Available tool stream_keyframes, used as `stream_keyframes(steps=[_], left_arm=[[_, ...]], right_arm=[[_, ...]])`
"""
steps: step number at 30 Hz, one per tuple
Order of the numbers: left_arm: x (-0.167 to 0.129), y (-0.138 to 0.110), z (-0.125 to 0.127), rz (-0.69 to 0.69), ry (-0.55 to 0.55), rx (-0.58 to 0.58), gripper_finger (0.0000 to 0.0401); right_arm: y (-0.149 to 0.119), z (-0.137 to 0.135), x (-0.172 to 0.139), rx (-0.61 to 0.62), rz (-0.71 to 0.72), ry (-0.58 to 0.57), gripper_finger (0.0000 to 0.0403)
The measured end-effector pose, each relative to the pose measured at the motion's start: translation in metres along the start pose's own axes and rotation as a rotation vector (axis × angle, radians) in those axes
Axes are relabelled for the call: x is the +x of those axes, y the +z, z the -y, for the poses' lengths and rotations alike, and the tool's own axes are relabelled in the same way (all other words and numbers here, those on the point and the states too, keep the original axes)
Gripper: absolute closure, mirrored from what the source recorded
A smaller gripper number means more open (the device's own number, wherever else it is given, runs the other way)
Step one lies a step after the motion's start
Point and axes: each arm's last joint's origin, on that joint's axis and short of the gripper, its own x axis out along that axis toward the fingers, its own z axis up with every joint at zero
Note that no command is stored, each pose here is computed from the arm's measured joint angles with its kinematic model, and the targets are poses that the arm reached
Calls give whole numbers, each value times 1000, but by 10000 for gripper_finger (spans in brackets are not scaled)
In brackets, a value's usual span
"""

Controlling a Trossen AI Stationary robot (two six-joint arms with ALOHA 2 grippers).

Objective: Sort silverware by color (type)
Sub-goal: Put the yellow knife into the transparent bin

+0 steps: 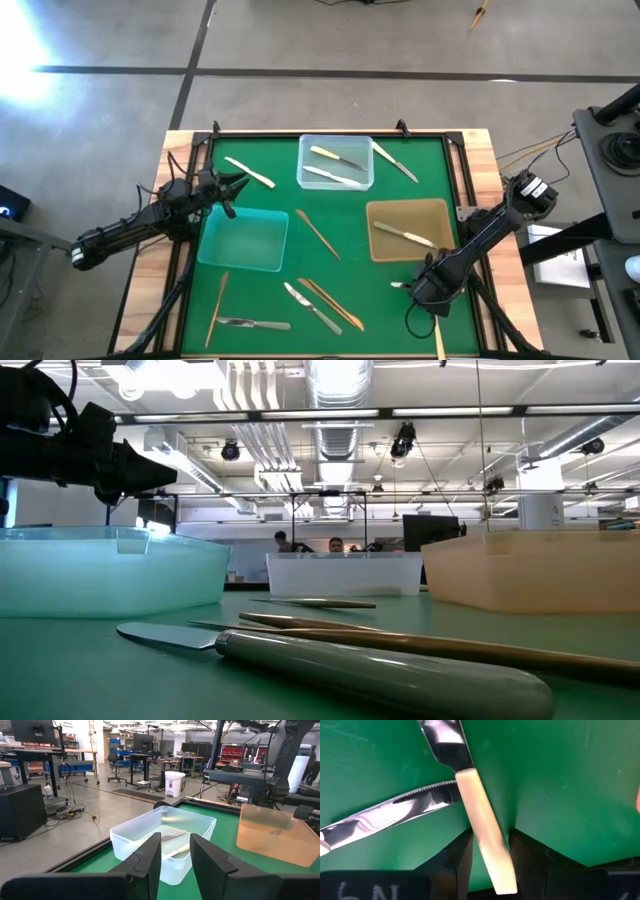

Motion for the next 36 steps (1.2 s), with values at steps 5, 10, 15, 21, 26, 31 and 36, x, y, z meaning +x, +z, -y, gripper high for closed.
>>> stream_keyframes(steps=[5,10,15,21,26,31,36], left_arm=[[0,0,0,0,0,0,314],[0,0,0,0,0,0,314],[0,0,0,0,0,0,314],[0,0,0,0,0,0,314],[0,0,0,0,1,0,314],[0,0,0,0,0,0,314],[0,0,0,0,0,0,314]], right_arm=[[3,-1,4,-3,-3,-2,309],[3,-2,5,8,-24,10,358],[1,-2,1,11,-20,34,358],[-8,1,-18,30,18,108,358],[-19,7,-40,79,80,202,358],[-31,15,-58,104,111,292,358],[-44,24,-77,72,163,392,358]])
